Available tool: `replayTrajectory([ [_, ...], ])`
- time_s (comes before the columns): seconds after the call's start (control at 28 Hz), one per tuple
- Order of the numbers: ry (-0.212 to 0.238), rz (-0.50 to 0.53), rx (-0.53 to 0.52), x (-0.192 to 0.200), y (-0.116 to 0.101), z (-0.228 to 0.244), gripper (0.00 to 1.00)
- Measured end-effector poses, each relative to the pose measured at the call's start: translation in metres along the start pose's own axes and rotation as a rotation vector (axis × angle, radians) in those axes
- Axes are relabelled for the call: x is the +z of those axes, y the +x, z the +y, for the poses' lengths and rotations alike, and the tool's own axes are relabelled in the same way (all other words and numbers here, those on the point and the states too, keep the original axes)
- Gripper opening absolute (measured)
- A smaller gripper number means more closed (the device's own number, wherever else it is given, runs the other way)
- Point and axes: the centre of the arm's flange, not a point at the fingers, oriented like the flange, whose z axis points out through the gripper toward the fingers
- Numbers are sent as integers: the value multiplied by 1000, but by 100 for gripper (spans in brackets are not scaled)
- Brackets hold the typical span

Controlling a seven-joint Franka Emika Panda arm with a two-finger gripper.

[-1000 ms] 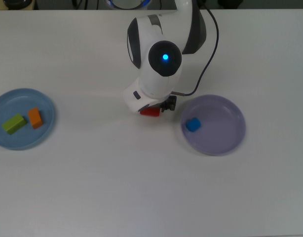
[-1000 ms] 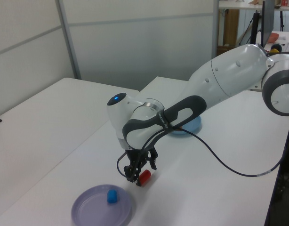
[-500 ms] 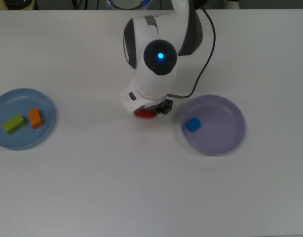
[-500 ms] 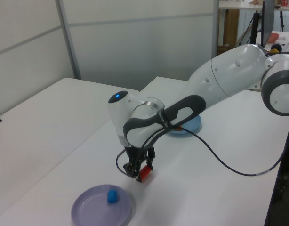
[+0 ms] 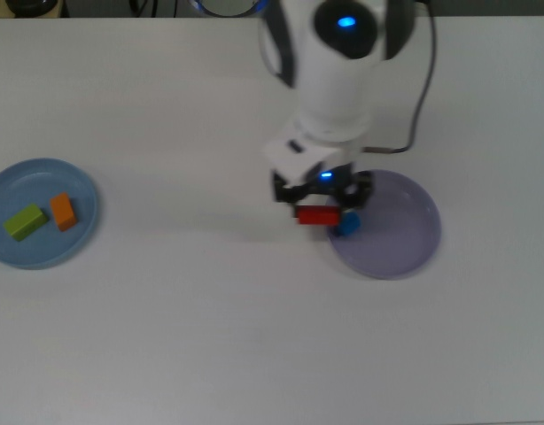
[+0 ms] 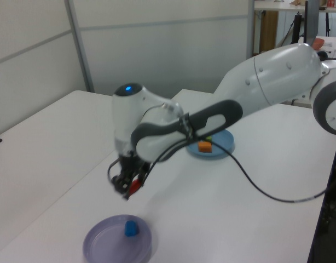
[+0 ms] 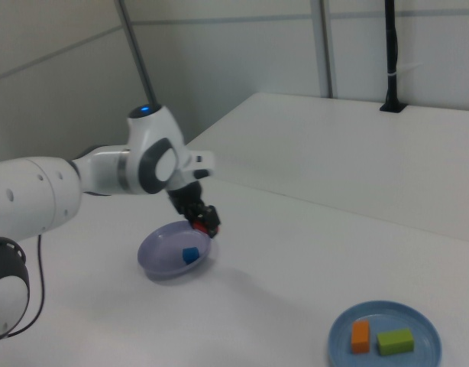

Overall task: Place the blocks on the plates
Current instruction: 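Carry the red cylinder onto the lavender plate beside the blue cube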

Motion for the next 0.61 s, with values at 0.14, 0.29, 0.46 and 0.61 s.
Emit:
replayTrajectory([
  [0.14,4,23,-64,7,-17,-50,67],
  [0.29,-3,52,-114,21,-28,-79,67],
  [0.46,-57,55,-145,50,-35,-87,67],
  [0.61,-84,51,-166,65,-37,-87,67],
])
